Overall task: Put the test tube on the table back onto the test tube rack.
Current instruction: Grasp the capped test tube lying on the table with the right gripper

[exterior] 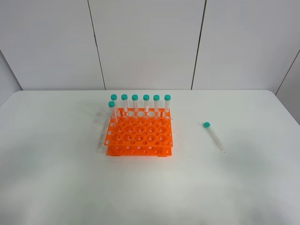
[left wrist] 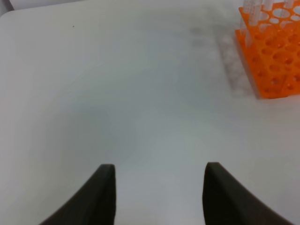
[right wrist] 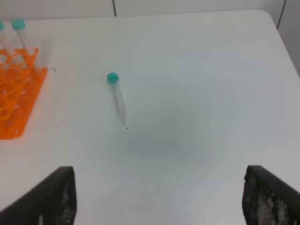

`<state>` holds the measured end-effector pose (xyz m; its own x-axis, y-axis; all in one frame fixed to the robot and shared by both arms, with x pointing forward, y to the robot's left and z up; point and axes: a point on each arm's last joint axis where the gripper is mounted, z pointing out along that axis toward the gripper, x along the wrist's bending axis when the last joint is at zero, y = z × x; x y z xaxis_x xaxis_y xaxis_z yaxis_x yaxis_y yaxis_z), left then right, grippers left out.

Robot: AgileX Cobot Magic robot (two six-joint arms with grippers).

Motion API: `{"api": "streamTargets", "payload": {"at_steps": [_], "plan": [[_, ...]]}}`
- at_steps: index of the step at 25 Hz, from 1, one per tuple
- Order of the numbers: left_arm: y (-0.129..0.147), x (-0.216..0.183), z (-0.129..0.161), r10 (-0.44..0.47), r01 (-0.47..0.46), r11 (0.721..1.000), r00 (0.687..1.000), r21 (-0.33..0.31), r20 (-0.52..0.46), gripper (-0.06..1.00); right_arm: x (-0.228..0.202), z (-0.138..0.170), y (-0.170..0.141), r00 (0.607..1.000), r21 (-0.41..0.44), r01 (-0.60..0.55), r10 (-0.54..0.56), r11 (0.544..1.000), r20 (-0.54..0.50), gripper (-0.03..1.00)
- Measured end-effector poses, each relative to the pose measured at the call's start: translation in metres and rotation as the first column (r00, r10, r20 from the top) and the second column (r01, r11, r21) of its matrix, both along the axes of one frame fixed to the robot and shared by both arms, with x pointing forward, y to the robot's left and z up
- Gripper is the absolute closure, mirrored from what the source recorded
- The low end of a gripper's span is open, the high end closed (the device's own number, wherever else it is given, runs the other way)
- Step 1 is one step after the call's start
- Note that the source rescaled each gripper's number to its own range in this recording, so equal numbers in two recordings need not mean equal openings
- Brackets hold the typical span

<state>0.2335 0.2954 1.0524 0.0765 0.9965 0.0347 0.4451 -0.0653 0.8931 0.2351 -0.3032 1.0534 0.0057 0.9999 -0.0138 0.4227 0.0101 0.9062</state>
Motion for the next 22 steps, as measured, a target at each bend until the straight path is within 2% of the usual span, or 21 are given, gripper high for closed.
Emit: {"api": "streamTargets", "payload": {"at_steps": [18, 22], "plan": [[0.0000, 0.0000, 0.0000, 0.000, 0.000, 1.000, 1.000, 0.000, 0.000, 0.41, 0.0000, 0.0000, 0.0012, 1.000, 0.013, -0.009, 0.009, 1.000, 0.000, 0.06], [0.0000, 0.0000, 0.0000, 0.000, 0.000, 1.000, 1.000, 0.000, 0.000, 0.41, -0.0017, 0.0079, 0.0024, 0.998, -0.008, -0.034, 0.034, 0.999, 0.046, 0.06]]}}
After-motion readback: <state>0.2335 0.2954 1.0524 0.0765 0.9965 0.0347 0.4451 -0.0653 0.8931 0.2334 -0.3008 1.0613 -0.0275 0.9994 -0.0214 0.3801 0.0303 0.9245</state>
